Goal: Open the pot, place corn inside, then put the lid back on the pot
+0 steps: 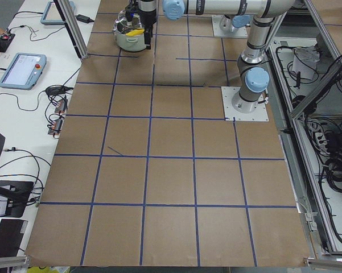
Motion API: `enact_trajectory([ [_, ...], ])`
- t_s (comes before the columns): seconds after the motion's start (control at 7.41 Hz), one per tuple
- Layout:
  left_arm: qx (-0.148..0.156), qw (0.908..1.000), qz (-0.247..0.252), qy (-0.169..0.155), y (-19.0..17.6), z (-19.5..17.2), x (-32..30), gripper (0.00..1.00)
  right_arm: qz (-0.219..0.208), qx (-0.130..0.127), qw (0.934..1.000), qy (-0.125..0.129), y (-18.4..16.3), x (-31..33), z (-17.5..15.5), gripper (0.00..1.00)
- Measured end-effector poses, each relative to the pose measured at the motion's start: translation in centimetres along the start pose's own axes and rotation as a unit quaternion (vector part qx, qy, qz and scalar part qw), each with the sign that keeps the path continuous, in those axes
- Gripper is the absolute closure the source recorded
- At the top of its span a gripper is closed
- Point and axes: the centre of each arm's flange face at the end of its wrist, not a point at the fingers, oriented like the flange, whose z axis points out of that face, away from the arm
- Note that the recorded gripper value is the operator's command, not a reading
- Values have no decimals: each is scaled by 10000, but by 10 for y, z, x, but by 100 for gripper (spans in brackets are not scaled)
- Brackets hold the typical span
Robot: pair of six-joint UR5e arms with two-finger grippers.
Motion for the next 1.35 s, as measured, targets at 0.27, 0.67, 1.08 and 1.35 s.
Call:
enact_trajectory([
  [0.27,-48,10000,-11,-10,11,-8,-3,0,-14,40,10000,10,-10,0,0,69],
  [0.67,46,10000,-65,18,12,-18,-9,0,-59,40,10000,17,-22,-6,6,69],
  [1.08,-26,10000,-86,-1,16,-25,-11,0,-95,78,9999,29,-37,-9,8,68],
  [1.35,-51,10000,-9,-14,18,-29,-13,0,-116,51,9999,26,-40,-9,13,68],
])
